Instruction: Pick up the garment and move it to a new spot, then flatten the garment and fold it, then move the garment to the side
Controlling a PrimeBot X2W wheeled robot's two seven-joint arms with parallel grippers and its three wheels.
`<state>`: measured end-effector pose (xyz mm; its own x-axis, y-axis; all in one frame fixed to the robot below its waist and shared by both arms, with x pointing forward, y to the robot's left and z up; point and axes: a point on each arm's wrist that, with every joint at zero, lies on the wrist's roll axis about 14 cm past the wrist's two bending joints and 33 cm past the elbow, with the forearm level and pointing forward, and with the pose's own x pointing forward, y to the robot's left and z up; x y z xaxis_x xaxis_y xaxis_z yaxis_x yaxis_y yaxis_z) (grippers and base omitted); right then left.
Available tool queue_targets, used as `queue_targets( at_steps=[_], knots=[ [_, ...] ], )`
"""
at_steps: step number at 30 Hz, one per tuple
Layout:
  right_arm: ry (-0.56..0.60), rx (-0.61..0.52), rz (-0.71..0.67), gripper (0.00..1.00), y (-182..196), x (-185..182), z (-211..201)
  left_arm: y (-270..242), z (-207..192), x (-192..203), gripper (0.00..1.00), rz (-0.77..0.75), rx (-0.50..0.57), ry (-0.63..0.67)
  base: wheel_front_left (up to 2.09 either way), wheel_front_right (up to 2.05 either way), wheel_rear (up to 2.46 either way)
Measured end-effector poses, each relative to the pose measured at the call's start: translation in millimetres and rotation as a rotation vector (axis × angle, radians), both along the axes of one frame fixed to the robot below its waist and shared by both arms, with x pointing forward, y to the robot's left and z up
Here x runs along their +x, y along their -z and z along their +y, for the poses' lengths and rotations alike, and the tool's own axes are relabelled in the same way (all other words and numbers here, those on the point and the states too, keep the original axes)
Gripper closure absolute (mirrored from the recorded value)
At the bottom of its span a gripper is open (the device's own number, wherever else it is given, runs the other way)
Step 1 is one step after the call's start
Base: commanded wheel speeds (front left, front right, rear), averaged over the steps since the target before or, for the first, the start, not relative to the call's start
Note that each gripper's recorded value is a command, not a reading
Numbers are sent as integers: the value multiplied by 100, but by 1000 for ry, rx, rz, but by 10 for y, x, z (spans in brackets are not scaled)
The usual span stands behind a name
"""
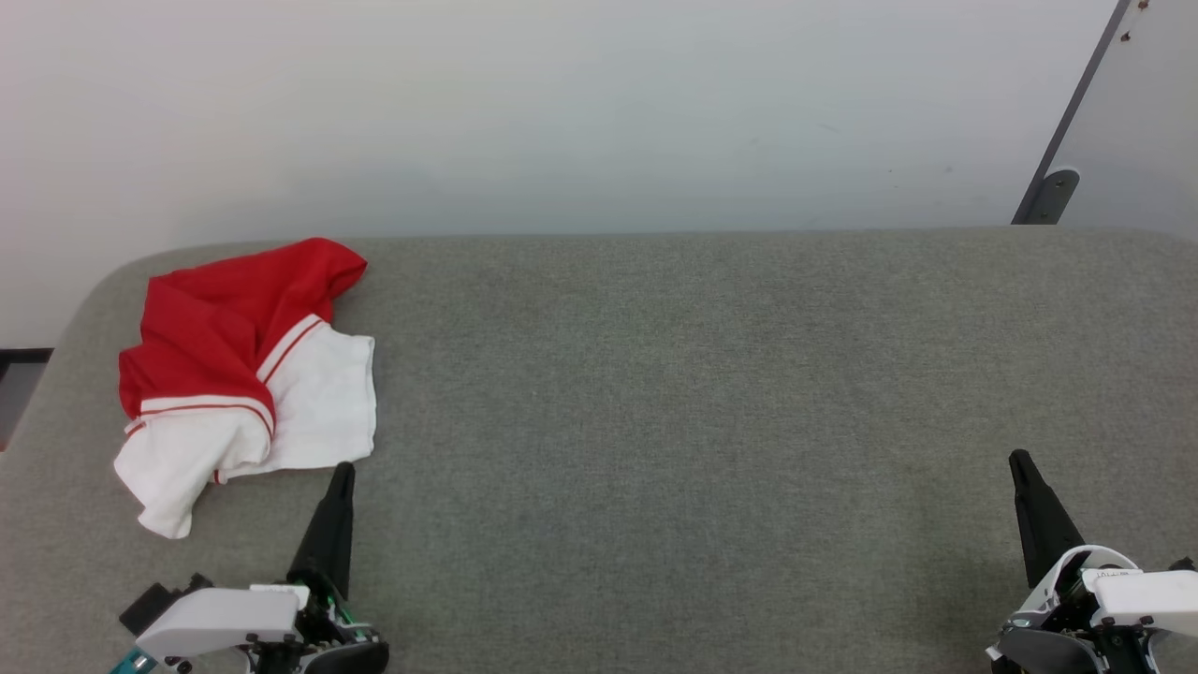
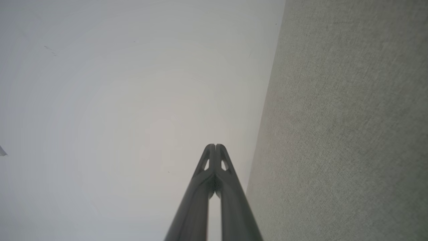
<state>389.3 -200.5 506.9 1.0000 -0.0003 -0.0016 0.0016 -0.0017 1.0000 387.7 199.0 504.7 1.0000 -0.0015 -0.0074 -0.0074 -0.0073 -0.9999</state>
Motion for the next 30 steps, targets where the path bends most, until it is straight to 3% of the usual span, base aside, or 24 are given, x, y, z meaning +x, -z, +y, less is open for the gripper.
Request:
queue_targets(
  at_steps=[30],
  knots=[
    [0,0,0,100,0,0,0,0,1,0,100,0,0,0,0,0,0]
  ],
)
